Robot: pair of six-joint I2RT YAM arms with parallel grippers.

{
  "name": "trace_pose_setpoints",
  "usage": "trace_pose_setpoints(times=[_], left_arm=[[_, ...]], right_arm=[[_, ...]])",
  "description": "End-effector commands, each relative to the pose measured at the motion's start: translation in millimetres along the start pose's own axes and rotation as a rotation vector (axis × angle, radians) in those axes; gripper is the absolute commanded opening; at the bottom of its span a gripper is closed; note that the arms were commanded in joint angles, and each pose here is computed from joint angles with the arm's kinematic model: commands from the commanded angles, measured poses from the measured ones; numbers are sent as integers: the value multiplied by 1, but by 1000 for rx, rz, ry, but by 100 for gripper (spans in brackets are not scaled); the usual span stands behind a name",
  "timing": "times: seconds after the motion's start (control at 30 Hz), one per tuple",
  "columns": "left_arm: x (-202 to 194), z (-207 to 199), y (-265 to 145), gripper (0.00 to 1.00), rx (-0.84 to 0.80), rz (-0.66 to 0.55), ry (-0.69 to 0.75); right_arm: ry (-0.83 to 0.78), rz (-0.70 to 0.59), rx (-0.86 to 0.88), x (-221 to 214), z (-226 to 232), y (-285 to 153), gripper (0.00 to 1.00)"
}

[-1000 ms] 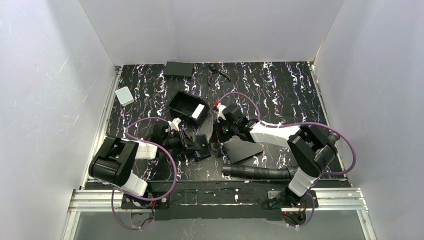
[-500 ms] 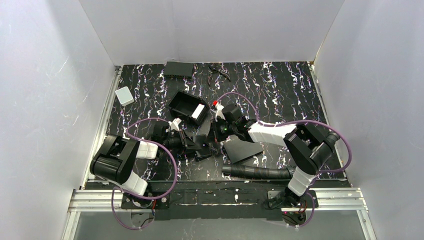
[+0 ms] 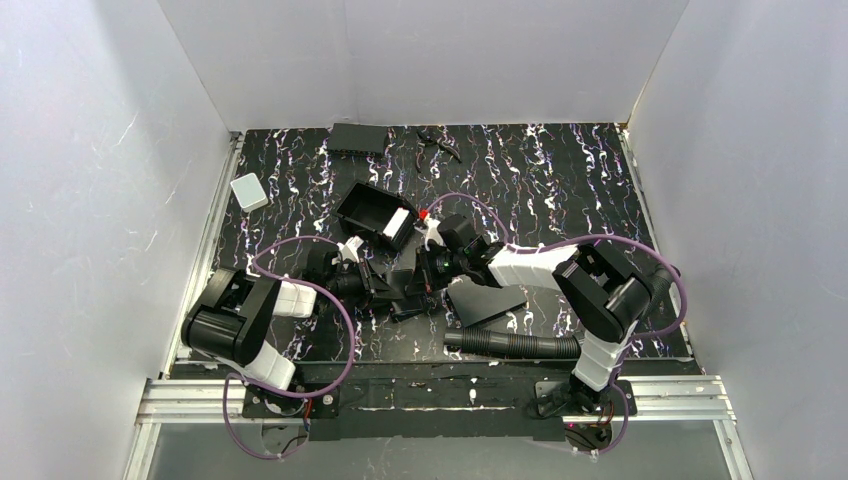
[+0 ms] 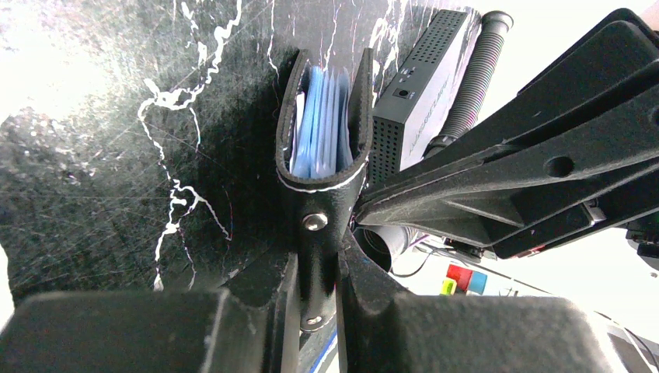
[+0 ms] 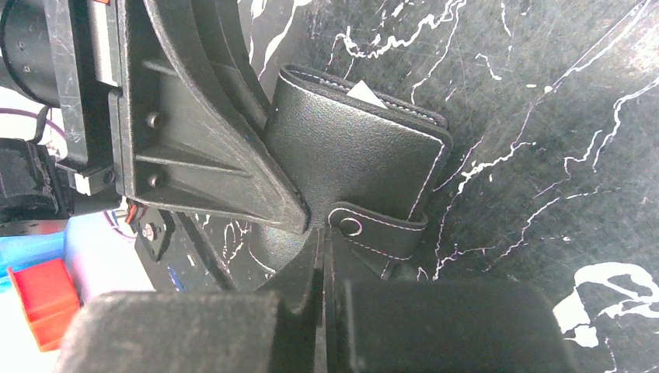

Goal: Put the credit cards into the card holder
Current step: Close the card holder at the center of the board.

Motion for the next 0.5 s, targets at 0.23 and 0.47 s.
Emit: trace_pose_setpoints(times=[0.23, 0.47], left_arm=[[-5, 18, 1, 0, 67, 5, -22], [-6, 21, 2, 0, 75, 7, -29]], right_arm=[[-18, -57, 69, 21, 18, -3, 1], [-33, -12, -13, 25, 20, -22, 16]])
Point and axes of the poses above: each gripper's point midway between its finger pads, its own y axis out along the fingers, its own z axis along the line the jaws close on, x = y × z, the point moved 1 cm from there along -y, back along the fingers, and after that the axes turned 4 degrees about -y, right-handed, at the moved point
